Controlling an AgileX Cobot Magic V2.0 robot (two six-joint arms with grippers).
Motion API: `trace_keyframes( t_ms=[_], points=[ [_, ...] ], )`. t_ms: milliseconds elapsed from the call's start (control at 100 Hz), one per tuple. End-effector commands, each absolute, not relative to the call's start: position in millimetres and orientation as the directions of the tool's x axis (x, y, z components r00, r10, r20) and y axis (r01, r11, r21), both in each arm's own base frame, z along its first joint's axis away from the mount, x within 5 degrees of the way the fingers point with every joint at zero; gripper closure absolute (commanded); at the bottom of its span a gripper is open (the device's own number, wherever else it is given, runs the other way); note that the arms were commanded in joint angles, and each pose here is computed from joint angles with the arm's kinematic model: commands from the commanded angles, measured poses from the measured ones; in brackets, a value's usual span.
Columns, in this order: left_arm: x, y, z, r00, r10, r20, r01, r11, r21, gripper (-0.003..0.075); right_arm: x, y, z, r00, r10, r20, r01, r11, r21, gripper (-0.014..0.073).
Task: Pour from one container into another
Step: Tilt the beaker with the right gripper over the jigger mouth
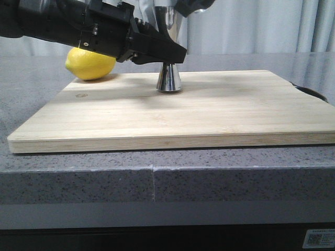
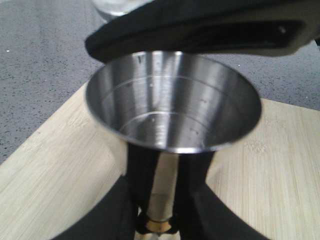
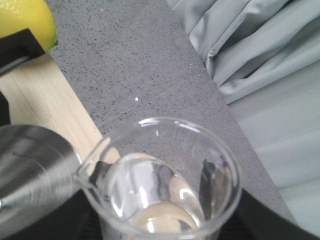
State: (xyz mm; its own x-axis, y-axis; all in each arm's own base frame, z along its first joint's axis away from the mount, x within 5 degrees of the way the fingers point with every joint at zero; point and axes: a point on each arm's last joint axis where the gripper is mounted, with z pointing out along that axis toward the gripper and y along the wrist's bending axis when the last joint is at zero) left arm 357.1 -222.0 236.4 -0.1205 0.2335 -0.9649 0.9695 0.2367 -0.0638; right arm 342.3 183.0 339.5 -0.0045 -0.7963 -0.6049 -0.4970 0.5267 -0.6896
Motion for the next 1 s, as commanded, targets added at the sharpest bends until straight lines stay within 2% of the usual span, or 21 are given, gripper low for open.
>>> trace_keyframes(
  t_ms=[0,990],
  points=[
    [350.2,-225.0,272.0,-0.067,0.132,-0.989,0.978,0.205,-0.039,0.0739,335.3,180.4,373.8,0.106,-0.785,-0.611,-0.426,0.519,-0.741,0.0327],
    [355.6,-224.0,273.7,-0.092,0.104,-0.990,0.962,0.266,-0.062,0.0739,334.4,182.7,375.7,0.156,-0.829,-0.537,-0.396,0.446,-0.803,0.0327]
  ],
)
